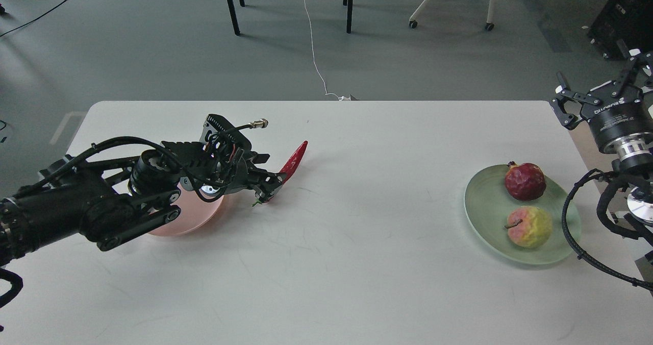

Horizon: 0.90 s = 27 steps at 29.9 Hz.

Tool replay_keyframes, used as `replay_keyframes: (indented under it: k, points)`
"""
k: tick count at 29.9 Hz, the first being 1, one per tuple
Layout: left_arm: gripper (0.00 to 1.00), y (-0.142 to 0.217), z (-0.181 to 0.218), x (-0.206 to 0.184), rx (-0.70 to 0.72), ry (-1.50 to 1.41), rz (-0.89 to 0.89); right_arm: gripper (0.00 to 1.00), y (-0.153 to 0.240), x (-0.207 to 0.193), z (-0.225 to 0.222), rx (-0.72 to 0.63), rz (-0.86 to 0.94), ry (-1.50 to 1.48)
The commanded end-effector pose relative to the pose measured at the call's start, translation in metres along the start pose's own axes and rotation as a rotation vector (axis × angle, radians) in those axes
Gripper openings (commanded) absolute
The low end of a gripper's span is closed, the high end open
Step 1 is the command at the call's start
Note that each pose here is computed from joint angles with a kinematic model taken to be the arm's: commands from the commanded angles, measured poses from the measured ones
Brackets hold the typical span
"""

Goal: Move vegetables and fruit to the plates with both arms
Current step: 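Reach the left gripper to the red chili pepper and grasp it, then place the chili pepper on the pink plate beside the eggplant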

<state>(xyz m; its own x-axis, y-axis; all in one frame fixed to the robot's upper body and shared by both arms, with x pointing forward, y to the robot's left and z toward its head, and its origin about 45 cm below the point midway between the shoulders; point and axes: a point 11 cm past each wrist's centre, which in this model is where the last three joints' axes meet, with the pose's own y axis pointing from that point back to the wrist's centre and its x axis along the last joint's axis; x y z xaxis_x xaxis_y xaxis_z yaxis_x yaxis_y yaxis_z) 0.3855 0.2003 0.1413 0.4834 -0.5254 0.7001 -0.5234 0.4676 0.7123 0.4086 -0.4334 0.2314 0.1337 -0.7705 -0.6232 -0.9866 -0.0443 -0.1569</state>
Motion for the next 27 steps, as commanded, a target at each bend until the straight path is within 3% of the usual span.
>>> replay_keyframes:
  k: [1, 5, 11, 13, 20, 24, 27]
  points:
    - [0.52, -0.008, 0.004, -0.004, 0.002, -0.023, -0.013, 0.99, -0.001, -0.001, 0.002, 0.001, -0.002, -0.007]
    - [0.47, -0.019, 0.005, -0.005, 0.012, -0.014, -0.020, 0.99, 0.000, -0.001, 0.002, 0.000, -0.002, -0.005]
    - [0.18, -0.022, 0.012, -0.014, -0.007, 0.004, -0.033, 0.99, 0.001, 0.002, 0.000, 0.001, 0.008, 0.003]
    - [0.13, -0.023, 0.013, -0.016, -0.007, 0.007, -0.033, 0.99, 0.001, 0.002, 0.000, 0.001, 0.008, 0.003]
    - [0.09, -0.010, 0.007, -0.008, -0.011, 0.028, 0.003, 0.99, 0.001, 0.003, 0.001, 0.000, 0.010, 0.001]
    - [0.10, 0.037, -0.010, 0.015, -0.011, 0.045, 0.097, 0.99, 0.000, 0.003, 0.001, 0.002, 0.012, 0.002]
    - [0.10, 0.074, -0.025, 0.006, 0.014, 0.036, 0.092, 0.99, 0.000, 0.003, 0.001, 0.003, 0.010, 0.002]
